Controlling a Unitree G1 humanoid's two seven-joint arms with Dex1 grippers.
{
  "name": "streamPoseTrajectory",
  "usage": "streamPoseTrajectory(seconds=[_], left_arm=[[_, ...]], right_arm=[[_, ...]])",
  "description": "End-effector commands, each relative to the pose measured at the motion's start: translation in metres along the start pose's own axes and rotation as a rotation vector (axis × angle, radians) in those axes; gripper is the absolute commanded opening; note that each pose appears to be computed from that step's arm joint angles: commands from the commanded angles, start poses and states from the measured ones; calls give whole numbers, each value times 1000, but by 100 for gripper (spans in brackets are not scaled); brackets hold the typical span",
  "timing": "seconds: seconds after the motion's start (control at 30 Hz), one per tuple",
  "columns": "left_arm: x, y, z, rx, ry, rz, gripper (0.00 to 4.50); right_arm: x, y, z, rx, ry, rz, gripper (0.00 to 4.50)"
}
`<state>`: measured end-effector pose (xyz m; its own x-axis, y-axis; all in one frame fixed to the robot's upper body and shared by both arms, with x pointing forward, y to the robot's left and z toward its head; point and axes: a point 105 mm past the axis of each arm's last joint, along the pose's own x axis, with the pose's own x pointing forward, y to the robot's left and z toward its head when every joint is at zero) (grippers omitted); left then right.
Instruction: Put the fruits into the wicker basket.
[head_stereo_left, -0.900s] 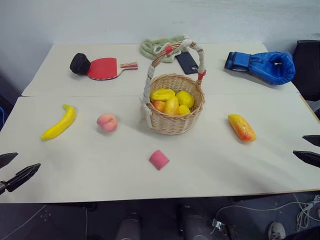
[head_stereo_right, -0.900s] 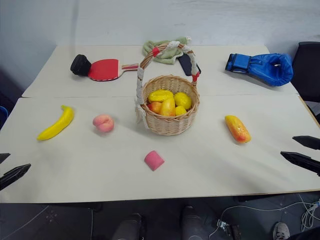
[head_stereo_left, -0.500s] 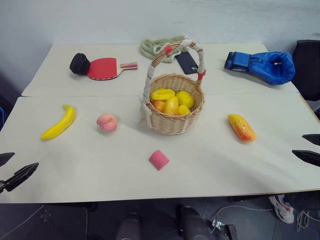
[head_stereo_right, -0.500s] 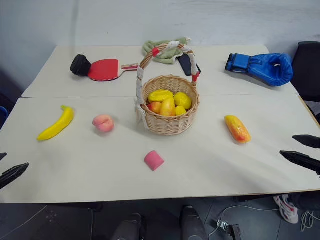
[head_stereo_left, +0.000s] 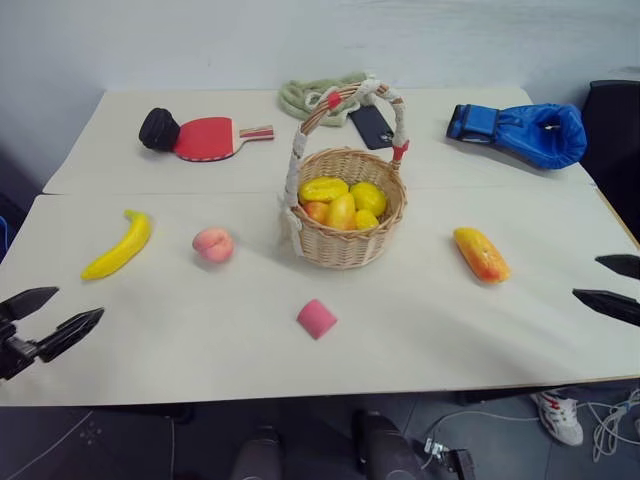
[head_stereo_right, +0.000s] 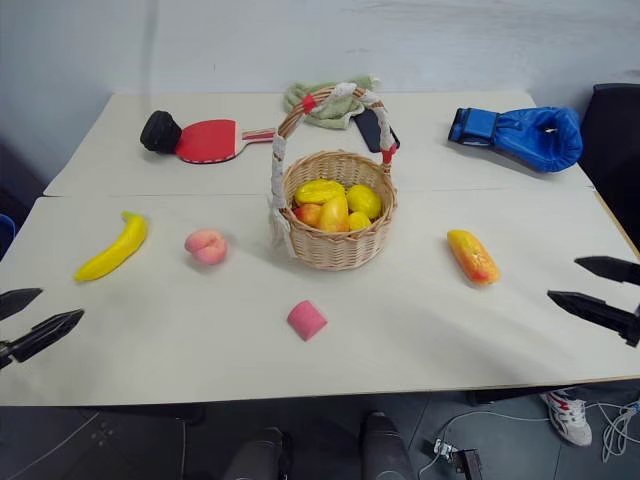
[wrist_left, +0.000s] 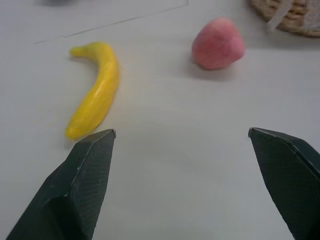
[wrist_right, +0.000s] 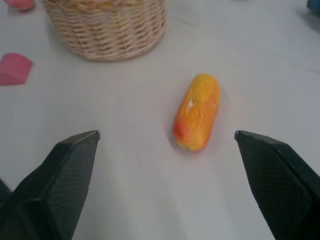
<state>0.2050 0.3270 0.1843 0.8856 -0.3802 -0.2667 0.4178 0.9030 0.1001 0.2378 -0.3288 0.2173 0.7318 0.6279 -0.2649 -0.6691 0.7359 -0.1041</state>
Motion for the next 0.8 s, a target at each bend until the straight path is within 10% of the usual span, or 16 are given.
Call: streamPoseTrajectory(seconds=[0.03, 0.4, 0.8], left_arm=[[26, -43, 30, 70, -41, -272, 448], [55, -108, 52, 390, 103, -814, 448], [63, -115, 63, 442, 85, -879, 448]], right_arm=[[35, 36, 23, -64, -29, 207, 450], [164, 134, 25, -462, -34, 656, 450], [237, 188, -1, -516, -36, 831, 450]])
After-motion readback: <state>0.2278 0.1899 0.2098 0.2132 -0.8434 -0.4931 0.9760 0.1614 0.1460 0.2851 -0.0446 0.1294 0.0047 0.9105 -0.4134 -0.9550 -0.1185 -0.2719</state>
